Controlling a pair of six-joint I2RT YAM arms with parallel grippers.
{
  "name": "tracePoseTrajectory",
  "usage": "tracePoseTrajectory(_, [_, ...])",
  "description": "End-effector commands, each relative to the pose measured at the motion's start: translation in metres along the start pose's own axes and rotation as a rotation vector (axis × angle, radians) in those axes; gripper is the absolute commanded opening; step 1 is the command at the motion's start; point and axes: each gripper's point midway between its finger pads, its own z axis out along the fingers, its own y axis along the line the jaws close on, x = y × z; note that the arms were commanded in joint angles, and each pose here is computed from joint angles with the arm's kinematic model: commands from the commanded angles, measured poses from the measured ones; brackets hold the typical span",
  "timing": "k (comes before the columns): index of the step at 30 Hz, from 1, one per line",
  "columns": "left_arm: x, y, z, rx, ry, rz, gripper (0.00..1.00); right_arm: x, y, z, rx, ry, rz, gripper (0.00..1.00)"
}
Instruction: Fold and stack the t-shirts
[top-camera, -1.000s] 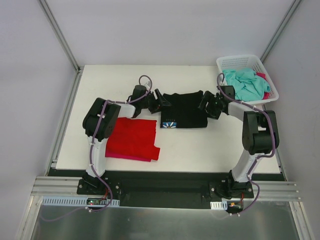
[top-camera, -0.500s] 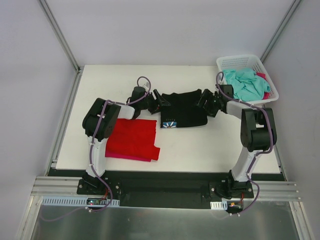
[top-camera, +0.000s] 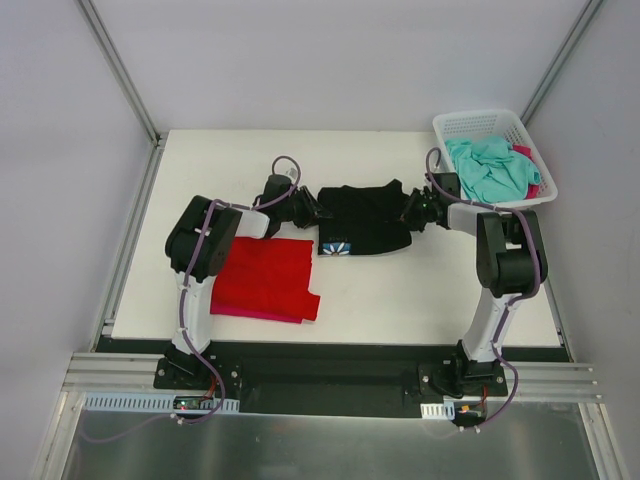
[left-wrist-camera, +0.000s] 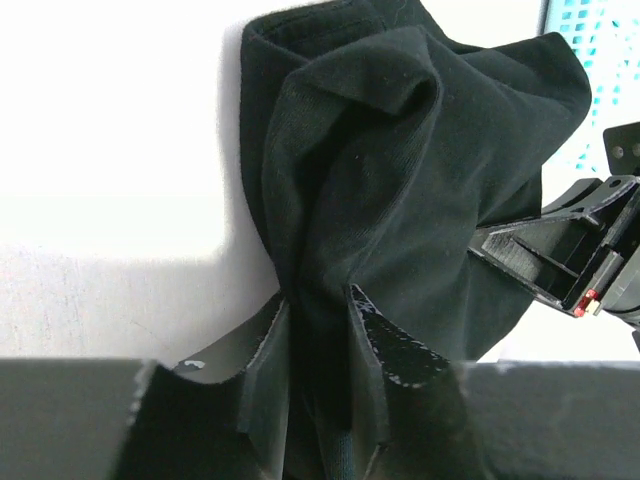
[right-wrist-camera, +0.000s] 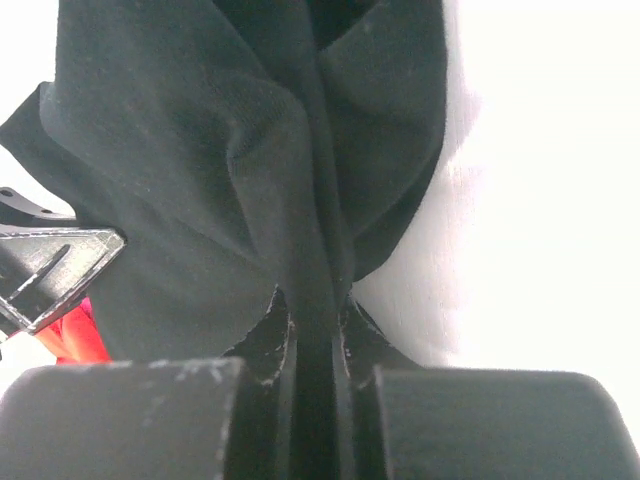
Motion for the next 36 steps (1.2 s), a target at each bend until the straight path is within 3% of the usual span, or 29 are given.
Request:
tracePoseTrajectory(1, [-0.002, 0.011, 0.002, -0.039, 0.002, -0.001, 0.22, 0.019, -0.003, 0.007, 0.004, 0.053, -0.001, 0.01])
tracePoseTrajectory(9, [-0.017, -0.011, -0.003, -0.023, -0.027, 0.037, 0.00, 0.017, 0.014, 0.001, -0.020, 0.048, -0.029, 0.01])
tracePoseTrajectory(18, [-0.046, -0.059, -0.012, -0.015, -0.036, 0.086, 0.00, 0.003, 0.053, -0.018, -0.017, 0.034, -0.095, 0.01])
tracePoseTrajectory(26, [-0.064, -0.101, -0.057, -0.020, -0.086, 0.191, 0.00, -0.012, 0.093, -0.052, -0.059, -0.021, -0.147, 0.01])
tracePoseTrajectory(36, [-0.083, -0.121, -0.105, -0.018, -0.135, 0.223, 0.00, -0.012, 0.130, -0.075, -0.085, -0.038, -0.196, 0.01])
